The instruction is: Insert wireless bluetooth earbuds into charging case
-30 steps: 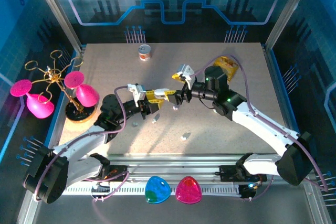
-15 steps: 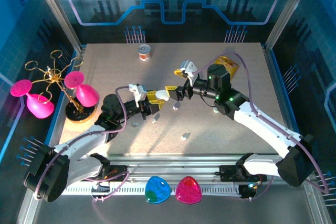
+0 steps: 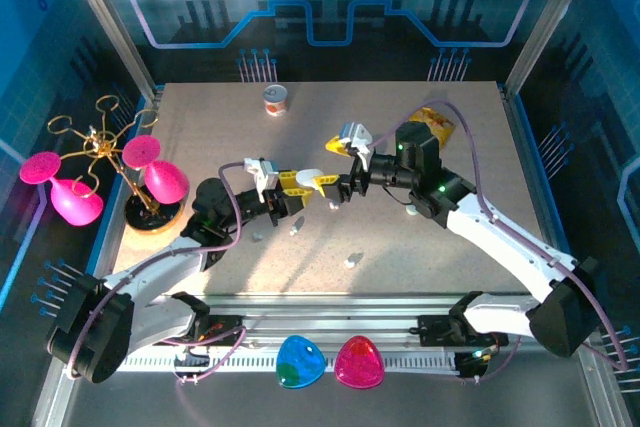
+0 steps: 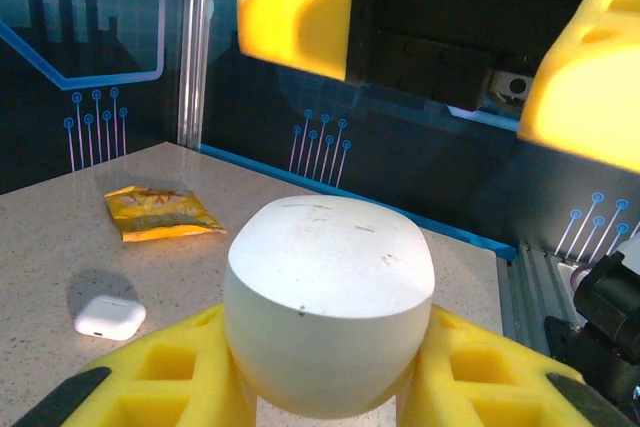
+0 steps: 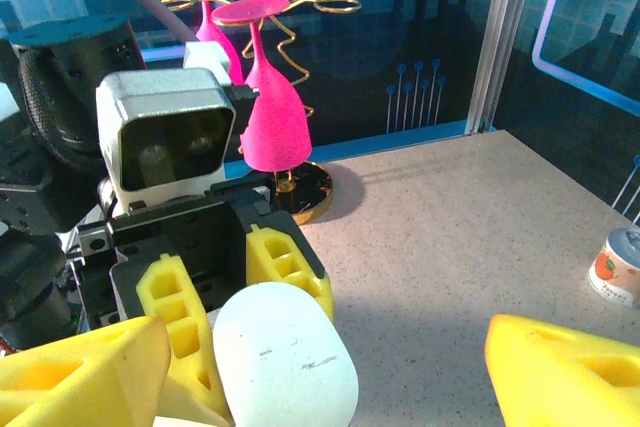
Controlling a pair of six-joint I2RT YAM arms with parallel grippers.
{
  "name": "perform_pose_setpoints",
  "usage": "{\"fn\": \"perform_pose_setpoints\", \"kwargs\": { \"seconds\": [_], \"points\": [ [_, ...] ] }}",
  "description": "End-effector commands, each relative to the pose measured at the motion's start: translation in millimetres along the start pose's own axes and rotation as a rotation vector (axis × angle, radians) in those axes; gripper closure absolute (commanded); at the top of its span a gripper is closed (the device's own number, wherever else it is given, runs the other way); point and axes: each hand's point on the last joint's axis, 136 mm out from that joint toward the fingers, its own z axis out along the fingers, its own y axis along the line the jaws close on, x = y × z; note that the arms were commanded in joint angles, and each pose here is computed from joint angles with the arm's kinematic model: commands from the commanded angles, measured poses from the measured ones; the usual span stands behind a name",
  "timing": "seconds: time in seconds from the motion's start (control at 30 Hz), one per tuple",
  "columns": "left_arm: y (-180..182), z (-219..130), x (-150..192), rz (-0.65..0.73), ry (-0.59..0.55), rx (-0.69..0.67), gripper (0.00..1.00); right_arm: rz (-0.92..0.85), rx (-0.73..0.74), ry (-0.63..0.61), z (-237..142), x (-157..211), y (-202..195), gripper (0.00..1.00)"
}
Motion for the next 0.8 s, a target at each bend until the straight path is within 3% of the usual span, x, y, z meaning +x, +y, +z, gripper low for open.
{"fn": "perform_pose_setpoints", "kwargs": {
  "seconds": [0.0, 0.33, 0.77],
  "points": [
    [-6.0, 1.0, -26.6, 0.032, -0.058, 0.031, 0.74, 0.016, -0.012, 0.057, 6.7, 20.6, -4.7, 0.18],
    [-7.9, -1.3, -28.1, 0.032, -0.06, 0.03, 0.74, 0.034, 0.033, 0.098, 17.5, 34.0, -21.3, 0.19],
    [-14.2, -2.5, -24.8, 0.039, -0.057, 0.063, 0.74, 0.101, 0.2, 0.037, 10.5, 17.8, -62.7, 0.22]
  ]
}}
